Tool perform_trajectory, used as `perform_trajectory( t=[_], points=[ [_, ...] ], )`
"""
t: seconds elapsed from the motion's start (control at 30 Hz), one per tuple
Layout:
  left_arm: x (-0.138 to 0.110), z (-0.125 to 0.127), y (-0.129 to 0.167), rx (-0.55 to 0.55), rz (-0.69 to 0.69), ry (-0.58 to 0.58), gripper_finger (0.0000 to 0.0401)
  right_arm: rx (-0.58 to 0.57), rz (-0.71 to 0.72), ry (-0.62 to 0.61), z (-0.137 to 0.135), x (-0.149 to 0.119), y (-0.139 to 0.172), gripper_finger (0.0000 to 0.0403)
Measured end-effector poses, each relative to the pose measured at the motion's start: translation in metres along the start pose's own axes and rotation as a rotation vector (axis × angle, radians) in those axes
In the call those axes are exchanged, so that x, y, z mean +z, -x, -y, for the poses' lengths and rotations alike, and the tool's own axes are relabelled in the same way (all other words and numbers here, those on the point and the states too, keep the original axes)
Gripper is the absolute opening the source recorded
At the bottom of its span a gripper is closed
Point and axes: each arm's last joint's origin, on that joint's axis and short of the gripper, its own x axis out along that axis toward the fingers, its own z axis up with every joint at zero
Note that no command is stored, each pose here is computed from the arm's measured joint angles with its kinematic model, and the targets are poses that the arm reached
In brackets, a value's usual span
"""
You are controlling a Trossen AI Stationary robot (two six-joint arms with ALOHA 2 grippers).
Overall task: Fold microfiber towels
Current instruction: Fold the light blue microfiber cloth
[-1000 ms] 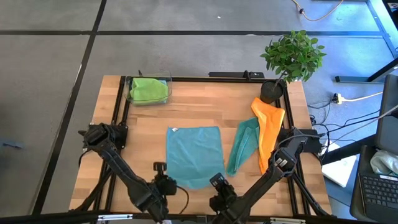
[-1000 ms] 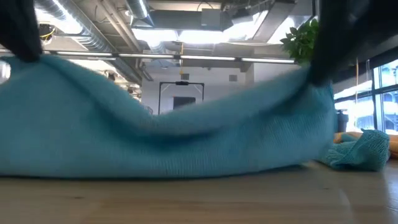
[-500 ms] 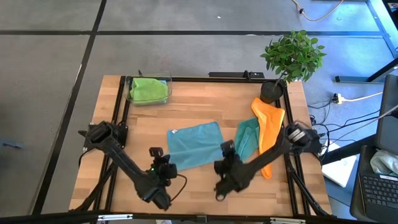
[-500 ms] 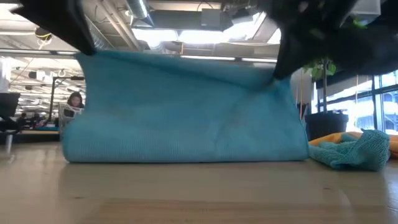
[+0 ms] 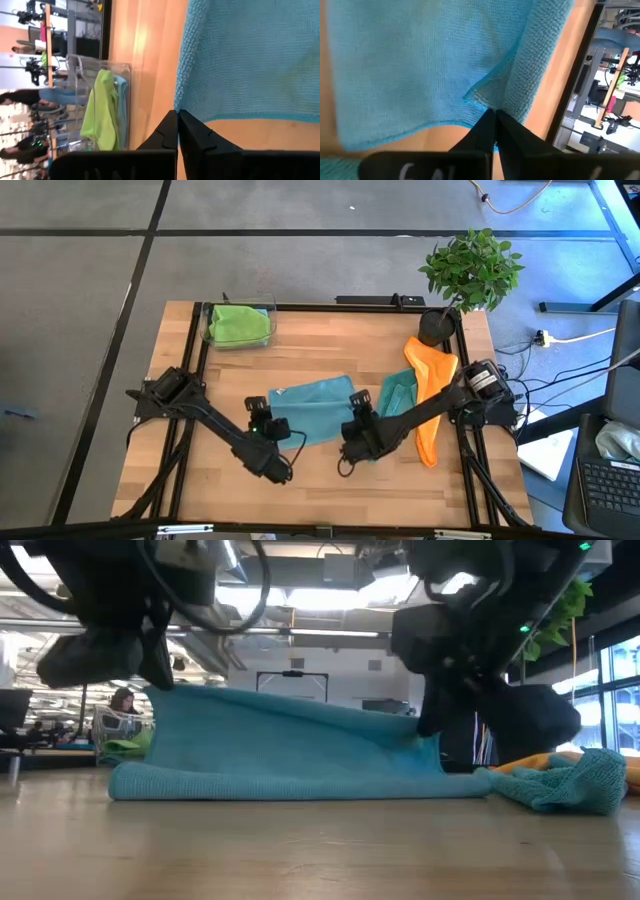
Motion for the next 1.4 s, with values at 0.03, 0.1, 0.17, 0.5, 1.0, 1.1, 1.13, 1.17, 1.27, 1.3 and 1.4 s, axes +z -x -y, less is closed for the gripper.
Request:
perform_trajectory(
  t=[0.03, 0.1, 0.17, 0.5, 1.0, 1.1, 1.13, 1.17, 1.27, 1.3, 1.4],
  points=[
    [-0.001, 0.000, -0.003, 0.005, -0.008, -0.002, 0.0000, 0.001, 0.001, 0.000, 0.002, 0.000, -0.004, 0.0018],
    [-0.001, 0.001, -0.008, 0.007, -0.016, 0.004, 0.0000, 0.021, -0.003, 0.000, 0.004, 0.000, -0.011, 0.0018],
    [-0.001, 0.002, -0.014, 0.007, -0.022, 0.014, 0.0000, 0.062, -0.008, -0.021, 0.009, 0.000, -0.018, 0.0018],
    [-0.002, 0.003, -0.032, 0.032, -0.015, 0.022, 0.0039, 0.173, -0.049, -0.112, 0.026, -0.004, -0.044, 0.0018],
    [0.005, 0.001, -0.035, 0.032, -0.002, 0.083, 0.0117, 0.130, -0.016, -0.129, 0.035, 0.000, -0.051, 0.0129],
    [0.007, 0.013, -0.024, -0.042, 0.076, 0.116, 0.0117, 0.029, -0.039, -0.125, 0.039, -0.002, -0.052, 0.0157],
    [0.009, 0.018, -0.021, -0.075, 0.107, 0.122, 0.0117, -0.006, -0.048, -0.123, 0.040, -0.003, -0.053, 0.0164],
    [0.010, 0.023, -0.017, -0.109, 0.134, 0.131, 0.0117, -0.040, -0.059, -0.118, 0.042, -0.003, -0.053, 0.0170],
    [0.014, 0.034, -0.012, -0.202, 0.178, 0.164, 0.0116, -0.126, -0.090, -0.099, 0.044, -0.006, -0.053, 0.0180],
    [0.015, 0.037, -0.013, -0.221, 0.183, 0.172, 0.0116, -0.144, -0.098, -0.095, 0.044, -0.007, -0.053, 0.0181],
    [0.011, 0.039, -0.019, -0.220, 0.179, 0.172, 0.0116, -0.090, -0.094, -0.110, 0.044, -0.009, -0.049, 0.0175]
  ],
)
